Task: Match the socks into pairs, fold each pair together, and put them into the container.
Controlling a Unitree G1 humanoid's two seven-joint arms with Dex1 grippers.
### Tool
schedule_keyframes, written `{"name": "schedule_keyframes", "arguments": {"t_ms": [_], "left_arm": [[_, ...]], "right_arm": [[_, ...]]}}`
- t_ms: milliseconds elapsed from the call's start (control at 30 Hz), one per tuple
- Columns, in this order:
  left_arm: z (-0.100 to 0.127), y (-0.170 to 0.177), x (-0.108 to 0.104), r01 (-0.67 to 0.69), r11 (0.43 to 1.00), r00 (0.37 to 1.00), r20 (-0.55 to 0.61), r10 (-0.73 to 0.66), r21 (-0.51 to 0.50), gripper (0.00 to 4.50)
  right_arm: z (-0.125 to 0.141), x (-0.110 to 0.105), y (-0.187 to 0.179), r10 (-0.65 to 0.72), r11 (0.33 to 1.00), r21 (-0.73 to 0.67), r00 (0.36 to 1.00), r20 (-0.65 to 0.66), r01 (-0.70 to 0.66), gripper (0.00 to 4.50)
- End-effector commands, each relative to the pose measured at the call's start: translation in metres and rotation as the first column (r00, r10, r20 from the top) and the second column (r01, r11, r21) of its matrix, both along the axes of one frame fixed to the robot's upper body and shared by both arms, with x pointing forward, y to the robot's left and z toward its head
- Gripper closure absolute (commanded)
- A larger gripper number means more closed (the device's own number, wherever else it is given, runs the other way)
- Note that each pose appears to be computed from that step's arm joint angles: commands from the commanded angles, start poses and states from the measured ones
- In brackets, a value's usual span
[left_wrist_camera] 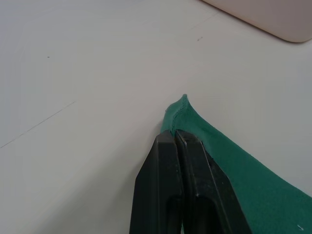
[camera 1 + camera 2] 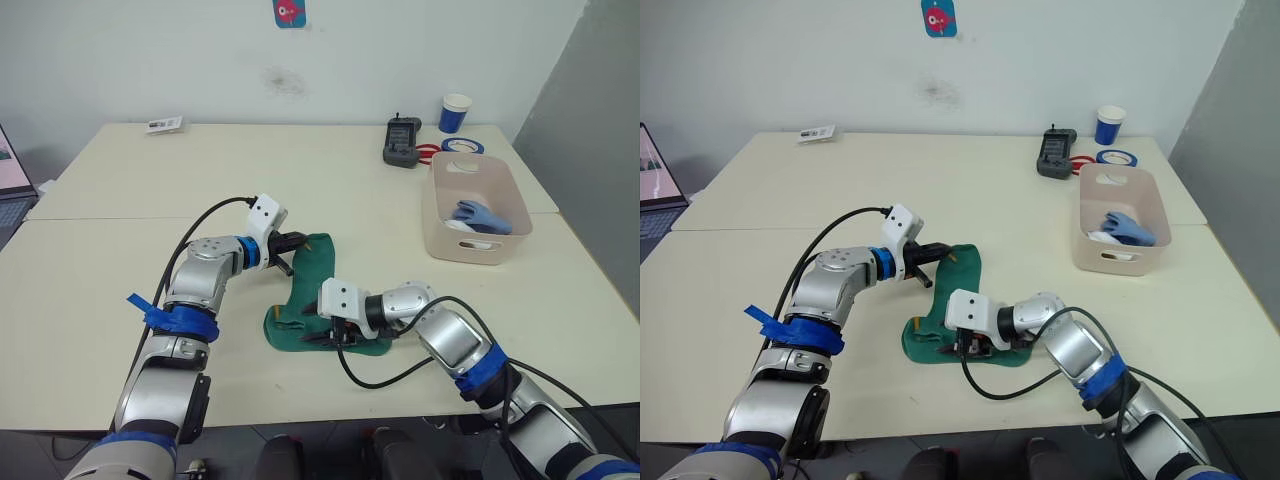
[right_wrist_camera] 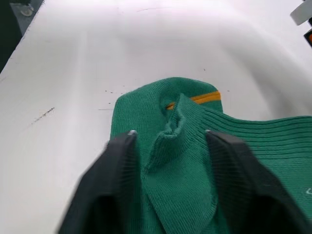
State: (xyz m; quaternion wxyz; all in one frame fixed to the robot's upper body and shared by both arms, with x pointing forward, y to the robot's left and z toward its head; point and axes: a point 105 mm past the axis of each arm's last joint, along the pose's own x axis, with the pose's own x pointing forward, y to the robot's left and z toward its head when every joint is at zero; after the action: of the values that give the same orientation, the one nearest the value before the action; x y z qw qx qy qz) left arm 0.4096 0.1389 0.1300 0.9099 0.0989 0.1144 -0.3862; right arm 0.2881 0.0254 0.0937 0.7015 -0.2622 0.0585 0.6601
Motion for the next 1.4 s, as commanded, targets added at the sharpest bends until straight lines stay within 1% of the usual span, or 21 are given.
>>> {"name": "schedule_keyframes", "arguments": {"t_ms": [33,100,133,233,333,400,467,633,733,833,933,1033,1100,1167,1200,1267,1300,1333,1400], "left_arm": [[0.013,0.003,0.0,0.004,1.0,0.999,0.048,-0.005,0.012,4.5],[0.012,0.005,-0.001,0.002,1.0,0.999,0.046,-0.003,0.016,4.5],[0.012,0.006,-0.001,0.001,1.0,0.999,0.045,-0.002,0.018,4.5],[0.012,0.007,-0.002,0.0,1.0,0.999,0.044,0.0,0.017,4.5],[0.016,0.011,-0.002,-0.013,1.0,0.999,0.044,0.013,0.001,4.5],[0.019,0.017,-0.002,-0.031,1.0,0.998,0.047,0.031,-0.002,4.5],[0.02,0.024,-0.007,-0.05,0.999,0.998,0.041,0.05,-0.01,4.5],[0.021,0.027,-0.037,-0.047,0.997,0.999,0.019,0.048,-0.068,4.5],[0.016,0.018,-0.064,-0.086,0.986,0.996,-0.002,0.086,-0.144,4.5],[0.016,0.014,-0.081,-0.149,0.968,0.989,-0.008,0.151,-0.203,4.5],[0.007,0.017,-0.094,-0.212,0.955,0.977,-0.03,0.21,-0.206,4.5],[-0.012,0.019,-0.109,-0.237,0.96,0.971,-0.065,0.23,-0.15,4.5],[-0.02,0.017,-0.116,-0.235,0.959,0.97,-0.101,0.221,-0.157,4.5],[-0.023,0.015,-0.121,-0.232,0.957,0.97,-0.121,0.213,-0.175,4.5],[-0.024,0.014,-0.124,-0.226,0.955,0.97,-0.134,0.203,-0.19,4.08],[-0.023,0.012,-0.129,-0.212,0.953,0.971,-0.161,0.179,-0.216,3.56],[-0.021,0.014,-0.128,-0.217,0.951,0.969,-0.165,0.182,-0.223,3.28],[-0.02,0.018,-0.128,-0.217,0.951,0.969,-0.164,0.184,-0.218,2.93],[-0.016,0.033,-0.122,-0.215,0.958,0.971,-0.145,0.19,-0.188,2.3]], "right_arm": [[0.012,-0.002,0.002,0.034,0.999,0.026,0.999,0.031,-0.035,3.43],[0.013,-0.003,0.0,0.04,0.999,0.025,0.999,0.03,-0.041,4.16],[0.013,-0.004,-0.001,0.045,0.999,0.022,0.999,0.027,-0.046,4.46],[0.013,-0.005,-0.005,0.057,0.998,0.015,0.998,0.023,-0.057,4.46],[0.022,-0.004,-0.014,0.053,0.998,0.021,0.998,0.042,-0.054,4.46],[0.029,-0.005,-0.024,0.045,0.999,0.017,0.997,0.065,-0.046,4.46],[0.031,-0.011,-0.039,0.077,0.997,-0.015,0.993,0.088,-0.076,4.46],[0.038,-0.021,-0.071,0.121,0.992,-0.063,0.983,0.138,-0.113,4.46],[0.038,-0.025,-0.092,0.166,0.984,-0.095,0.974,0.154,-0.152,4.46],[0.035,-0.024,-0.104,0.191,0.978,-0.109,0.97,0.147,-0.176,4.46],[0.031,-0.024,-0.107,0.21,0.974,-0.116,0.969,0.127,-0.196,4.46],[0.023,-0.028,-0.104,0.209,0.975,-0.086,0.976,0.068,-0.203,4.46],[0.021,-0.032,-0.104,0.2,0.978,-0.068,0.979,0.035,-0.198,4.03],[0.022,-0.036,-0.106,0.189,0.98,-0.06,0.982,0.02,-0.188,3.48],[0.024,-0.037,-0.107,0.174,0.984,-0.046,0.985,0.013,-0.173,3.12],[0.024,-0.04,-0.113,0.142,0.989,-0.048,0.99,0.008,-0.141,2.37],[0.026,-0.041,-0.116,0.108,0.994,-0.027,0.994,-0.004,-0.108,2.05],[0.029,-0.043,-0.117,0.068,0.998,0.003,0.997,-0.02,-0.068,1.64],[0.04,-0.041,-0.121,-0.057,0.995,0.082,0.998,-0.039,0.06,0.91]]}}
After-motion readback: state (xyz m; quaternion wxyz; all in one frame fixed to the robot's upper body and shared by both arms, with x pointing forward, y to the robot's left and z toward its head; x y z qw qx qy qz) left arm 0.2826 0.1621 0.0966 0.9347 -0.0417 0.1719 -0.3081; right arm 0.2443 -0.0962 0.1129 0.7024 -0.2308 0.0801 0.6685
